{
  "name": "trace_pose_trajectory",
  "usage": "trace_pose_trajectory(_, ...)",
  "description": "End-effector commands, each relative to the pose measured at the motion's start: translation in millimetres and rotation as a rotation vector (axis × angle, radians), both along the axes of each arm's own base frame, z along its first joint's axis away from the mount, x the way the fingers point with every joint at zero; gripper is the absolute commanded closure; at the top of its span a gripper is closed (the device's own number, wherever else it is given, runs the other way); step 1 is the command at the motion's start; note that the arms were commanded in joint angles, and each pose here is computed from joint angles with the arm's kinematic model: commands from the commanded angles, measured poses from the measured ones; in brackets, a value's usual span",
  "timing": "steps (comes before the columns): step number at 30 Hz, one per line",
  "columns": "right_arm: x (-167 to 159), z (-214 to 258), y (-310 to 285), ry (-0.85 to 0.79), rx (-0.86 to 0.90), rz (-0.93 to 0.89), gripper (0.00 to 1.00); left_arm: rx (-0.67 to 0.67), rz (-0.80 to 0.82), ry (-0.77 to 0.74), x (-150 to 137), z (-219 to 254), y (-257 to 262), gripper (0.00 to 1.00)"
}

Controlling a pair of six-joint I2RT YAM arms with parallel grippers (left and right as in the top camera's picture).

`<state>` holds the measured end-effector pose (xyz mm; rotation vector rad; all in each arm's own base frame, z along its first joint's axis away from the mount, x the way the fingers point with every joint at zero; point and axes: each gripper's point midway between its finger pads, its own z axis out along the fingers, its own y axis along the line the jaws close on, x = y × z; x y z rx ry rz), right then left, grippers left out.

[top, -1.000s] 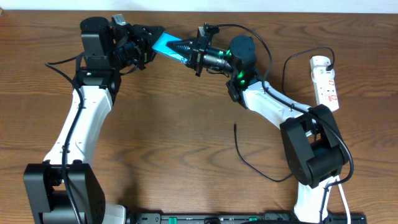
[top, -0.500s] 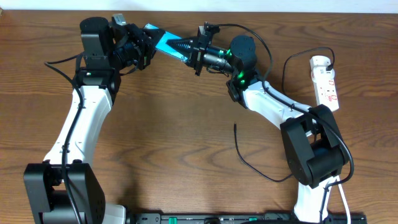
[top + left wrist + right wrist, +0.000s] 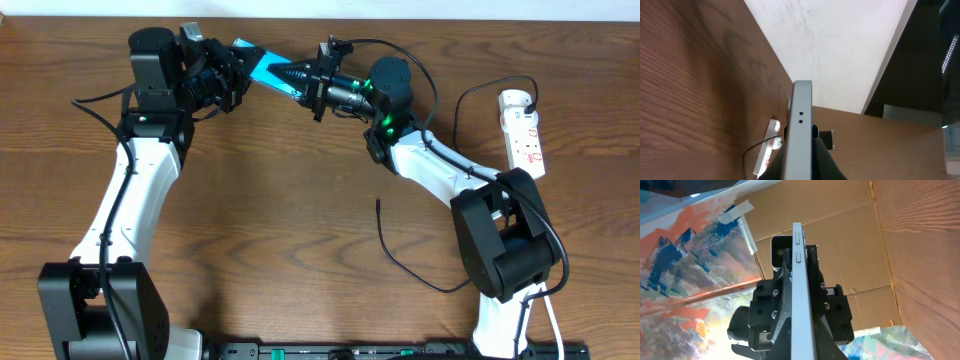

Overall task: Plug charger to phone and switch on socket
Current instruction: 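Pass the phone back into the left gripper, grasping its side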

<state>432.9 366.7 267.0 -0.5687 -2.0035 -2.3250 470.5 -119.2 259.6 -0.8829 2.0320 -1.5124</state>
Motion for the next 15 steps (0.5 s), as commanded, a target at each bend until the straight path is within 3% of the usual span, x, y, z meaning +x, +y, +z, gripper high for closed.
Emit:
trace_pose_trajectory(1, -7.7, 9.0, 6.5, -0.013, 0.008, 0.029, 0.99, 0.024, -0.052, -0.065, -3.2, 11.7, -6.7, 0.93)
trace_pose_trajectory(6, -7.9, 9.0, 6.5, -0.013, 0.008, 0.03, 0.99, 0.024, -0.052, -0.065, -3.2, 11.7, -6.7, 0.93)
trace_pose_trajectory(8, -8.5, 8.9, 6.6, -0.014, 0.007, 0.033, 0.95, 0.024, -0.052, -0.065, -3.2, 11.7, -6.7, 0.93)
trace_pose_trajectory(10, -8.9, 8.8, 6.8, -0.013, 0.007, 0.036, 0.79, 0.024, -0.052, -0.065, -3.2, 11.7, -6.7, 0.93)
trace_pose_trajectory(12, -8.9, 8.9, 6.8, -0.014, 0.007, 0.036, 0.52, 0.023, -0.052, -0.065, -3.2, 11.7, -6.7, 0.93)
trace_pose_trajectory(15, -9.6, 8.8, 6.9, -0.015, 0.006, 0.04, 0.2, 0.023, -0.052, -0.065, -3.2, 11.7, -6.7, 0.93)
